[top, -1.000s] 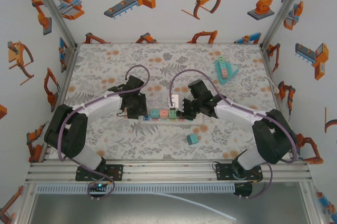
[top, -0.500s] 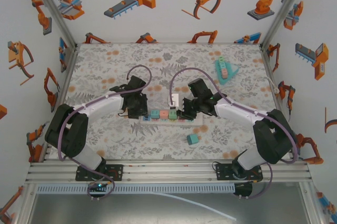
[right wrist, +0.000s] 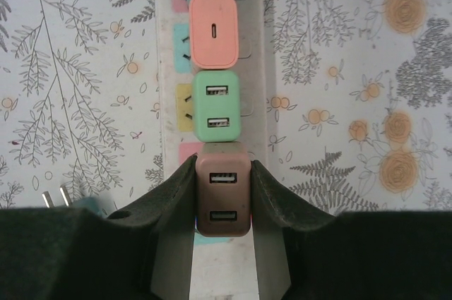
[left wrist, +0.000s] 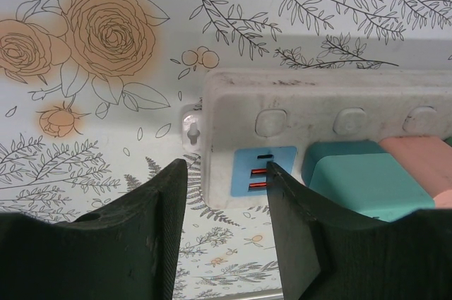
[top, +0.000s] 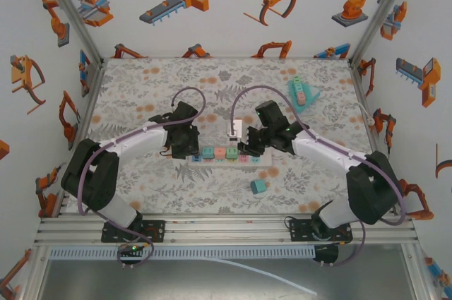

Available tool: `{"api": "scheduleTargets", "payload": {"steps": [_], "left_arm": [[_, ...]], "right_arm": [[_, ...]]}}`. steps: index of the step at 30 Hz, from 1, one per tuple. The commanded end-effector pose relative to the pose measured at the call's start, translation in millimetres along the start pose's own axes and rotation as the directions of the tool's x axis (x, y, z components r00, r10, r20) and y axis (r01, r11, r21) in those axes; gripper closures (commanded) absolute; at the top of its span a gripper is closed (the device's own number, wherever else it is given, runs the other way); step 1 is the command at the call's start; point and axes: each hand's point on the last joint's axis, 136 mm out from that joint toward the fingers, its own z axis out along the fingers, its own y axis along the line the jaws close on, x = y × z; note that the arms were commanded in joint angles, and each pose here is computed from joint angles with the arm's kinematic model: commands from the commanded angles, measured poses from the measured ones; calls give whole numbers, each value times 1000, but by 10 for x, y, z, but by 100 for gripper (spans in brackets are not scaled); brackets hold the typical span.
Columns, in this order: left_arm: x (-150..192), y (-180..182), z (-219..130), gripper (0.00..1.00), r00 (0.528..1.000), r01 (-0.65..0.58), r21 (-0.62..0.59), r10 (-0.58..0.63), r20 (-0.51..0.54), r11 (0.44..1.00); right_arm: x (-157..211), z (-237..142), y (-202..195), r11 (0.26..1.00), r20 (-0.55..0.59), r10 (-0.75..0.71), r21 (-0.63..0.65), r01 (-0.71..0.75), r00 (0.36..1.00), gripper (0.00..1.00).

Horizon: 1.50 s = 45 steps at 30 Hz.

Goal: Pull the plug off the socket

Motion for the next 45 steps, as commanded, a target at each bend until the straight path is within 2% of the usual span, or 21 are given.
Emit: {"api": "scheduleTargets", "payload": {"steps": [1,6,9,14,18,21,24,27,32,36,40,45], "left_arm": [[184,173,-5,51,997,-46,-84,40,-65,995],[12,89,-224,51,999,-40,-53,40,-3,998],[-113,26,-401,51,998,-42,-25,43,52,999],[-306,-59,-764,51,985,-69,28,64,160,997],[-399,-253,-1112,50,964,-138,148,98,246,979],[-444,-458,-1400,50,937,-218,268,124,327,938],[-439,-723,-1735,50,887,-345,404,153,436,847],[-339,-971,-2095,50,801,-517,494,191,567,699],[-84,-1161,-2492,47,625,-739,457,250,739,495],[190,-1300,-2652,42,501,-855,409,306,809,318],[380,-1434,-2692,36,423,-905,372,336,842,206],[498,-1583,-2676,23,394,-919,367,344,852,142]], "right_arm": [[-349,-184,-67,998,129,-13,57,6,992,86],[-514,-414,-77,988,215,59,125,-88,975,87],[-637,-588,-143,957,307,184,161,-241,934,86],[-783,-873,-178,849,474,416,104,-519,776,86],[-635,-1018,-213,700,516,577,87,-709,633,88],[-369,-1086,-238,555,525,672,109,-825,522,89],[-89,-1154,-208,415,543,736,108,-903,403,89],[164,-1205,-126,300,566,773,71,-951,286,89],[589,-1203,58,131,582,804,35,-991,127,90],[958,-1104,215,5,578,816,49,-999,33,90],[1288,-1011,292,-123,601,796,53,-991,-66,92],[1553,-880,404,-201,584,803,81,-976,-117,92]]}}
